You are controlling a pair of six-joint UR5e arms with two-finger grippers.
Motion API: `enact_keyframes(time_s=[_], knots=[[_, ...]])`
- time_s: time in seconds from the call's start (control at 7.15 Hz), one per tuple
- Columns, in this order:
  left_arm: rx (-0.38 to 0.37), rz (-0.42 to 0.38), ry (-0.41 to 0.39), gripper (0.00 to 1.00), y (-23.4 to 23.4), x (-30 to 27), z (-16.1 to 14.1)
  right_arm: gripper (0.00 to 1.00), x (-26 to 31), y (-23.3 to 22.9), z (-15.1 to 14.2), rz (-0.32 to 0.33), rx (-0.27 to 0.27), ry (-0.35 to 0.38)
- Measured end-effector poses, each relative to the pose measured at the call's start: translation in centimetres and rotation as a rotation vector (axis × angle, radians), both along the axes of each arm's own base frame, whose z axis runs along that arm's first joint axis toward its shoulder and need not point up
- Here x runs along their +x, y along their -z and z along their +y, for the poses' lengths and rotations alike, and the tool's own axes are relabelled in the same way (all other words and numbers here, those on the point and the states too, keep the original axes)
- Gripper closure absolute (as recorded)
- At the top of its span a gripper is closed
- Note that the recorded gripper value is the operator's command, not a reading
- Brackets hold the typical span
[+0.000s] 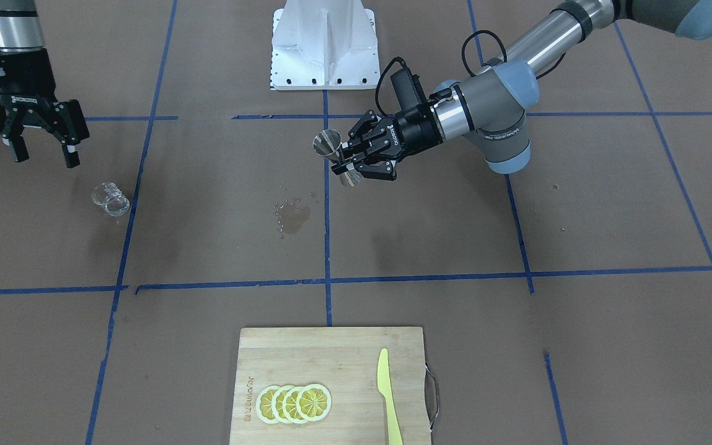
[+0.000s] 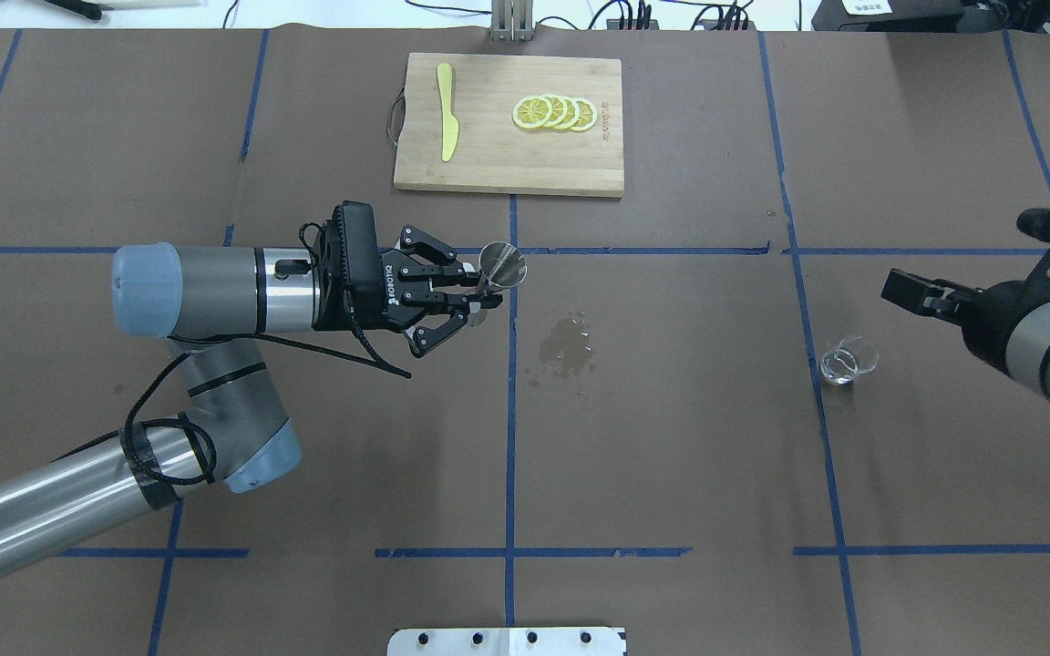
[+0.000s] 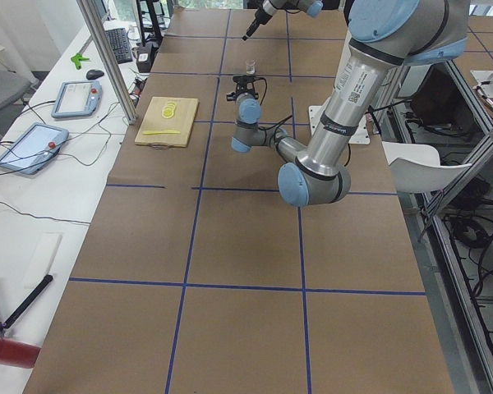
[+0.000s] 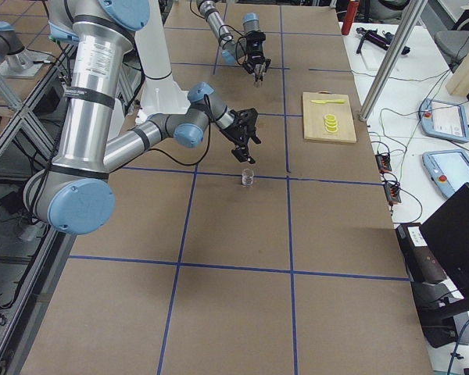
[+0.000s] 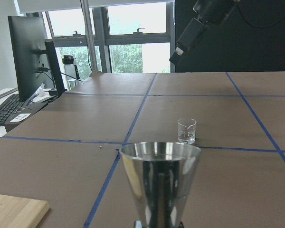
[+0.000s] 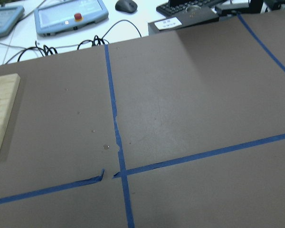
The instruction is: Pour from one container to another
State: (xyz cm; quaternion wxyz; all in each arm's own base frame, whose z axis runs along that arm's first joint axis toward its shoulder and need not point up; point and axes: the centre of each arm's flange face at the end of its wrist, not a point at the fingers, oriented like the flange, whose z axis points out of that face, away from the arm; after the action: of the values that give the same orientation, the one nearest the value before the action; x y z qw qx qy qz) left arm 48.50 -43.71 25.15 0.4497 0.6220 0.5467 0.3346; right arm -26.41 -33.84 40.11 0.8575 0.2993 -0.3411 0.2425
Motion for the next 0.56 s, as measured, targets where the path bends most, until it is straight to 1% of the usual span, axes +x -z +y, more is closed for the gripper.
enact_keyframes(time_s=[0.28, 0.42, 0.56], knots=[[0.0, 0.0, 0.002, 1.0, 0.0, -0.1, -0.1, 0.0, -4.8, -2.7, 2.5, 0.088, 0.137, -0.111], [0.001, 0.001, 0.003, 1.0, 0.0, -0.2, -0.1, 0.0, -6.4, -4.5, 3.3, 0.124, 0.204, -0.148], [0.001, 0.001, 0.005, 1.0, 0.0, -0.2, -0.2, 0.0, -7.5, -6.2, 3.9, 0.141, 0.26, -0.175]])
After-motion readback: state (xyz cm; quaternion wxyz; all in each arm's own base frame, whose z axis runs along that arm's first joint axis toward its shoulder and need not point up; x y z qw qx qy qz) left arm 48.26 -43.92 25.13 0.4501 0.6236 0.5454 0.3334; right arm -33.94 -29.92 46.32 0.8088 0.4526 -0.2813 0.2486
